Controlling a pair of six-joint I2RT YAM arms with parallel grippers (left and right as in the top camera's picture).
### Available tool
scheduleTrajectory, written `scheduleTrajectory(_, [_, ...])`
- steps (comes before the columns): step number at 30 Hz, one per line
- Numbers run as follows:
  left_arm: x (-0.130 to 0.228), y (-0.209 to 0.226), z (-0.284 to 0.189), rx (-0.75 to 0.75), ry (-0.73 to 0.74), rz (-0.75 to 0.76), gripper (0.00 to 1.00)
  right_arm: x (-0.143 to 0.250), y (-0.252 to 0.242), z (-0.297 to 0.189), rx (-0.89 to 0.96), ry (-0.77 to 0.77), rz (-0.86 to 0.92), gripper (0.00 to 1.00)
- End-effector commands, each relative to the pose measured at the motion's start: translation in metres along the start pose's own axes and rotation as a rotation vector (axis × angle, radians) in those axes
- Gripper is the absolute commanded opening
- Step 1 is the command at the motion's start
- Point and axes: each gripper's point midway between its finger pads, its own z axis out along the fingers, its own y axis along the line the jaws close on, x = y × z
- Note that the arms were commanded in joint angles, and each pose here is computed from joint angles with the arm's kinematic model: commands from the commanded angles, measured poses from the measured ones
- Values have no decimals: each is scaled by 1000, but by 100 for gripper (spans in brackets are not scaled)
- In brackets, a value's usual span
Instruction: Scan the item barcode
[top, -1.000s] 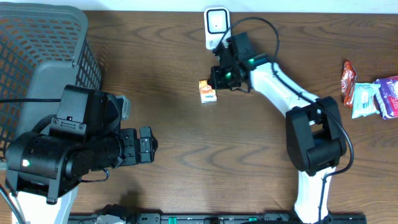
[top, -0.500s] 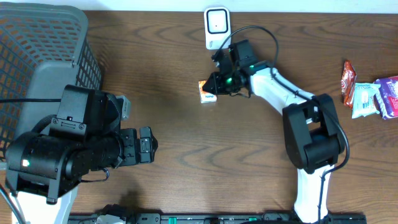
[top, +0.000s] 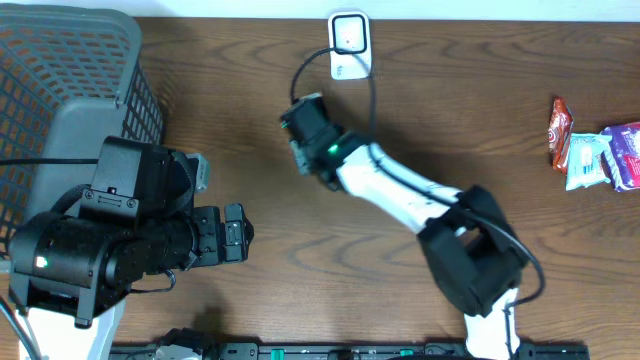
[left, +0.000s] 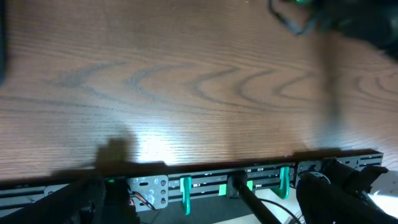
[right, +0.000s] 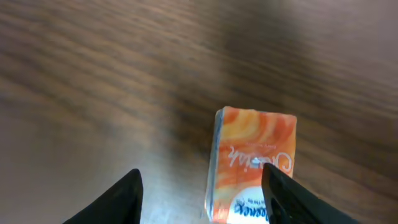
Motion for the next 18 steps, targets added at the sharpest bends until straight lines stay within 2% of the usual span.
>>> scheduleTrajectory(1, [3, 2, -2, -11, 8, -4, 98, 3, -27, 10, 297, -90, -23, 57])
scheduleTrajectory(4, [3, 3, -2, -11, 8, -4, 98, 7, -30, 16, 373, -114, -46, 59])
scheduleTrajectory(10, [3, 3, -2, -11, 8, -4, 98, 18, -29, 37, 367, -93, -45, 59])
scheduleTrajectory(12, [3, 2, -2, -11, 7, -4, 98, 24, -25, 45, 327, -69, -40, 54])
scheduleTrajectory(18, [3, 2, -2, -11, 7, -4, 98, 36, -17, 66, 253, -29, -27, 53])
